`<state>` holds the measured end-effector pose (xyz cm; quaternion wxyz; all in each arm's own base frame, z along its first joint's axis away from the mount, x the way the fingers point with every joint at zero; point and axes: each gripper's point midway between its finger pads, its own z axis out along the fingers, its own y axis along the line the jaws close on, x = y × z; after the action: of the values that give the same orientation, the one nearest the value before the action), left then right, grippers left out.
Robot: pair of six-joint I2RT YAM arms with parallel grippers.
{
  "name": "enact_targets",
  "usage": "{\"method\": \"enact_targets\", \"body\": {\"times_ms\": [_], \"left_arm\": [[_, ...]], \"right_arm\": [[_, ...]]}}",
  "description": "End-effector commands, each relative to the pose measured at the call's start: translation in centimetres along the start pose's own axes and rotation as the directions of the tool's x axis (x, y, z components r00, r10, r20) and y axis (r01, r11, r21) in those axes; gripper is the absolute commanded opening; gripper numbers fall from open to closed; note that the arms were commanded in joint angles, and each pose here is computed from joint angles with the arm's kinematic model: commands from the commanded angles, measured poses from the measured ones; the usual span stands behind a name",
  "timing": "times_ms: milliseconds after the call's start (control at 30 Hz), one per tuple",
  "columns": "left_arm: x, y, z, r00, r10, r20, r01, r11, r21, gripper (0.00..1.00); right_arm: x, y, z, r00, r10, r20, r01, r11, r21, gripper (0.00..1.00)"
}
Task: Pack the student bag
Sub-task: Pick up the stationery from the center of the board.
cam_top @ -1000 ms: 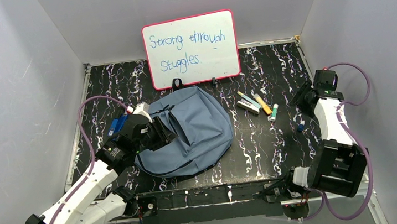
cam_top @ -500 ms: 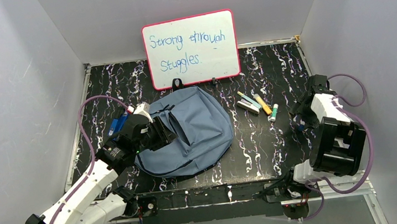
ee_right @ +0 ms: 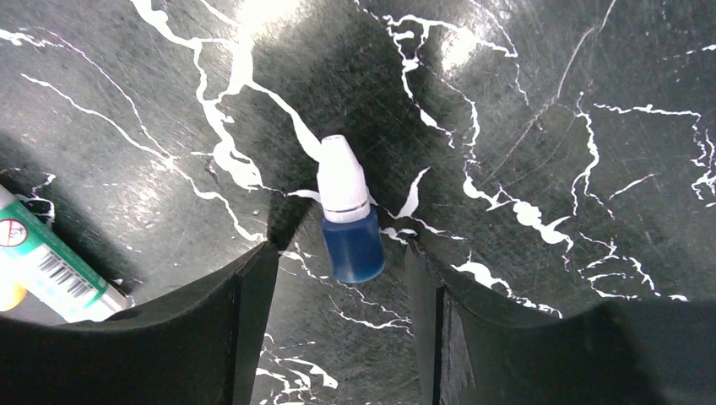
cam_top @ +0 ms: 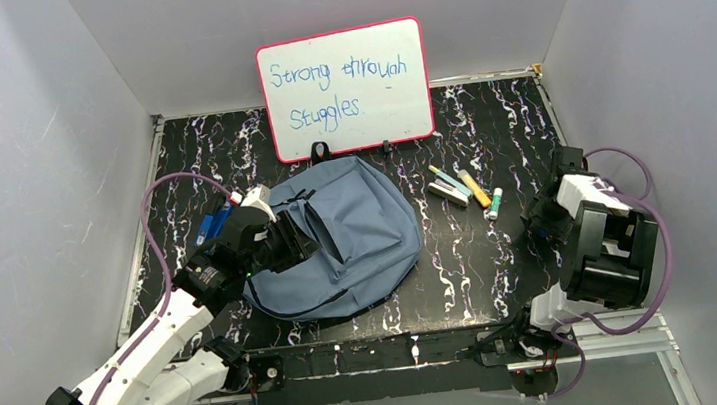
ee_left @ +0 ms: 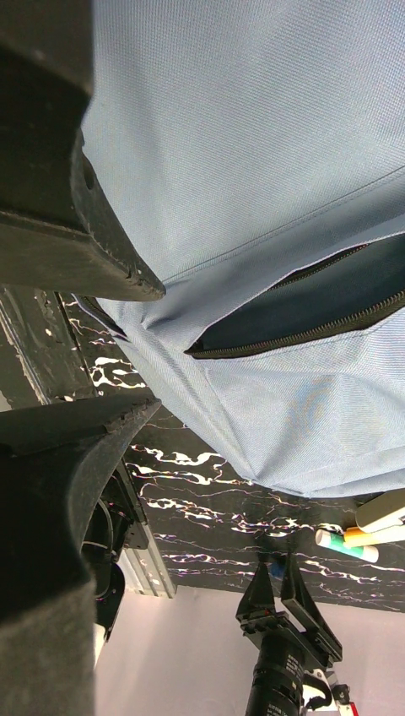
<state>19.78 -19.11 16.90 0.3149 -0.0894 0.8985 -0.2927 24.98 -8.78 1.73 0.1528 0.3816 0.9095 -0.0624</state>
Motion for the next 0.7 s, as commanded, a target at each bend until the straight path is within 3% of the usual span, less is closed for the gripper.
{"method": "enact_targets", "body": {"times_ms": [0, 233, 667], "left_arm": [[0.2, -0.2, -0.1, 1.0, 0.005, -0.005, -0.005, 1.0, 0.009, 0.43], [0.3, 0.0, 0.0, 1.0, 0.007, -0.008, -0.007, 1.0, 0.005, 0.42], [0.1, -0.2, 0.0, 1.0, 0.002, -0.006, -0.002, 1.0, 0.007, 0.42]], "right_arm": [[-0.9, 0.0, 1.0, 1.0, 0.0, 0.031, 0.0, 1.0, 0.009, 0.64], [-1.4, -0.3, 1.6, 0.999, -0.012, 0.038, 0.011, 0.999, 0.038, 0.59], [-2.0, 0.0, 1.0, 0.998, -0.025, 0.062, 0.024, 1.0, 0.017, 0.35]]}}
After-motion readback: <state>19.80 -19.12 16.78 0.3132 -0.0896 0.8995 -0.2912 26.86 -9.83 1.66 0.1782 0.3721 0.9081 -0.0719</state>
